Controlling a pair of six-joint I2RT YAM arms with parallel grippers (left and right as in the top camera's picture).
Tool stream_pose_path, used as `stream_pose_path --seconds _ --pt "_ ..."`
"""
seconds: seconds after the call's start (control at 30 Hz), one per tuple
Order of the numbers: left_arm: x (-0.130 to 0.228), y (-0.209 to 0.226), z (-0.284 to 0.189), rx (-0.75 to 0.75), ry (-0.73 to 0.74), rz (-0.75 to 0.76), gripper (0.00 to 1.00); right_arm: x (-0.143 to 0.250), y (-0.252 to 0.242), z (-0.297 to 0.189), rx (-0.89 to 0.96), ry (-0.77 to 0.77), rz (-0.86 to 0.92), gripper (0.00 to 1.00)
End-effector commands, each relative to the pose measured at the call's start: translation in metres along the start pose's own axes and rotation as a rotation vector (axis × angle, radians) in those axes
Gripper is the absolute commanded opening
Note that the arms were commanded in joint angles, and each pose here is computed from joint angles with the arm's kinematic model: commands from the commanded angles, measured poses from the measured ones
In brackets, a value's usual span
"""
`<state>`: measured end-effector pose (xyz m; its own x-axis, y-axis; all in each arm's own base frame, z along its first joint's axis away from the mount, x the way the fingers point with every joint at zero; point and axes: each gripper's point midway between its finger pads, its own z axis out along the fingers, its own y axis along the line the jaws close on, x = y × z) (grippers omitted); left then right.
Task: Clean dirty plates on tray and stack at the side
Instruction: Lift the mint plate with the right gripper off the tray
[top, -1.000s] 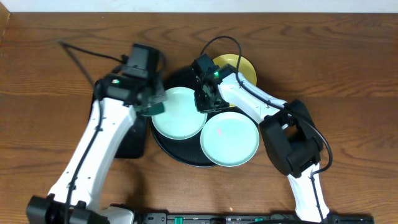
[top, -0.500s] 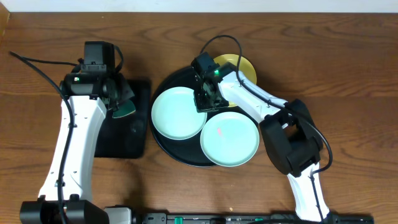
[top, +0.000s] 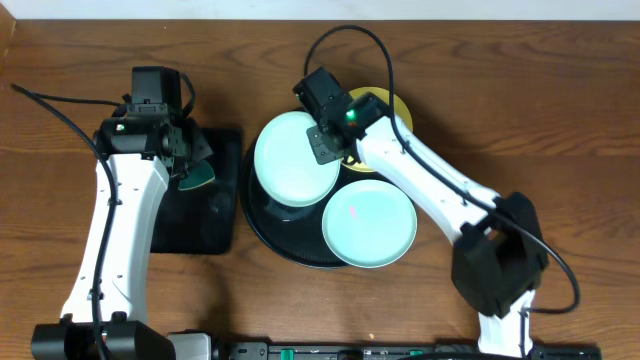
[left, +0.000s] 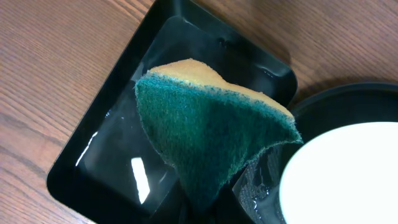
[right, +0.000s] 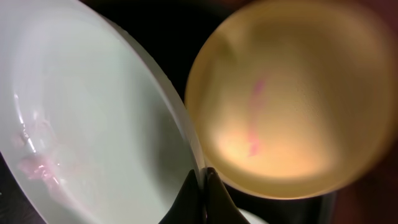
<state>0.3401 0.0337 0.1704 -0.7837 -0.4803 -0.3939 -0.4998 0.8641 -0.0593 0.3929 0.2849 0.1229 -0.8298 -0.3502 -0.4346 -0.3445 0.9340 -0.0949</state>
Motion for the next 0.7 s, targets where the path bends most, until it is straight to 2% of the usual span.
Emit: stream_pose_path --seconds 0.0,0.3,0.47,0.67 --pt "-0.005 0.002 -0.001 -0.010 -0.009 0.013 0.07 -0.026 -0.017 -0.038 0.234 -0.159 -0.105 0.01" --pt "-0.005 0.002 -0.001 -0.010 -0.009 0.013 0.07 -0.045 -0.002 -0.098 0.581 -0.378 -0.250 0.01" --pt "-0.005 0.002 -0.001 -0.010 -0.009 0.013 0.08 -0.048 0.004 -0.135 0.759 -0.490 -0.249 0.01" --pt "-0.005 0.002 -0.001 -0.010 -0.009 0.013 0.07 -0.048 0.007 -0.159 0.848 -0.557 -0.228 0.01"
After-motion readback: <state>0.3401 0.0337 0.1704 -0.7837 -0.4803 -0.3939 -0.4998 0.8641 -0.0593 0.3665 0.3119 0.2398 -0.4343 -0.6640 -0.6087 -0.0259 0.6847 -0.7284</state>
